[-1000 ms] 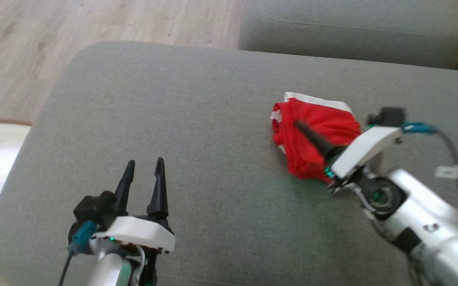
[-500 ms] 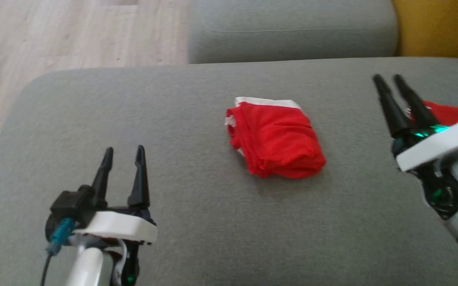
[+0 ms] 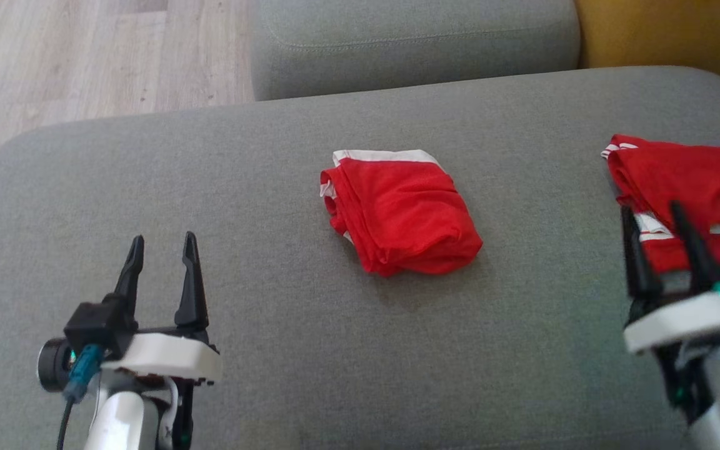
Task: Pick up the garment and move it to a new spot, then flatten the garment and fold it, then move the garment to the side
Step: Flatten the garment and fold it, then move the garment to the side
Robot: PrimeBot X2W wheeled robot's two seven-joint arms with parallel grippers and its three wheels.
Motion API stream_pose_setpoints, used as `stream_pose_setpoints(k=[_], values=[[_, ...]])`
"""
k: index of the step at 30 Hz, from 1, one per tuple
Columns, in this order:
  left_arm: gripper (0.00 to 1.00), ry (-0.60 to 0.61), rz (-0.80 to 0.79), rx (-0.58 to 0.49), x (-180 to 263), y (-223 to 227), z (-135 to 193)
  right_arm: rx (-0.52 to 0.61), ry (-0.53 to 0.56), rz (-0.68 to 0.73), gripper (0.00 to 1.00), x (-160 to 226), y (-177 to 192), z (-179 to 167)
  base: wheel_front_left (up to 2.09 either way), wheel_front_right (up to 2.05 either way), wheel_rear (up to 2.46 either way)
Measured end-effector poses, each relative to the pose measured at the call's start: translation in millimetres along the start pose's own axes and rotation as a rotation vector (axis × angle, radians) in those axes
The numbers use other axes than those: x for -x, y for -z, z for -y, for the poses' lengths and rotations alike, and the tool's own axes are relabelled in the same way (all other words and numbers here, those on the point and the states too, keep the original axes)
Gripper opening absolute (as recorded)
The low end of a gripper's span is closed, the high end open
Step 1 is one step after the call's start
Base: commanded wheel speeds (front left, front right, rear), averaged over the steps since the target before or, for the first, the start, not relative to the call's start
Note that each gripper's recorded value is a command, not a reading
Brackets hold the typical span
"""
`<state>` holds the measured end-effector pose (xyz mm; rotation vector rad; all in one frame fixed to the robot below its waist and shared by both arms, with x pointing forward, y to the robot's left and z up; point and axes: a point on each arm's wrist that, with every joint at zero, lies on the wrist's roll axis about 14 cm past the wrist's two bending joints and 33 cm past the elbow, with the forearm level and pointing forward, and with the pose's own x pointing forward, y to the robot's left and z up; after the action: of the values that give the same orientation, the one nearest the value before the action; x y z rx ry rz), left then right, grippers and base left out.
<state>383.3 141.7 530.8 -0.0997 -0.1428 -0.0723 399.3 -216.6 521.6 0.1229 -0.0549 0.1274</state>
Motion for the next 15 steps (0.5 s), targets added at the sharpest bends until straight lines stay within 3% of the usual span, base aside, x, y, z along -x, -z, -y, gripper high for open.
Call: stream_pose_setpoints(k=[4, 15], values=[[1.00, -0.019, -0.017, -0.015, 1.1, 5.6, -6.4, 0.009, 0.018, -0.043, 1.00, 13.9, 22.8, -7.8, 0.00, 0.00, 0.00], [1.00, -0.040, -0.064, -0.032, 2.1, 21.5, -15.1, 0.043, 0.012, -0.063, 1.00, 9.4, 33.7, -15.8, 0.00, 0.00, 0.00]])
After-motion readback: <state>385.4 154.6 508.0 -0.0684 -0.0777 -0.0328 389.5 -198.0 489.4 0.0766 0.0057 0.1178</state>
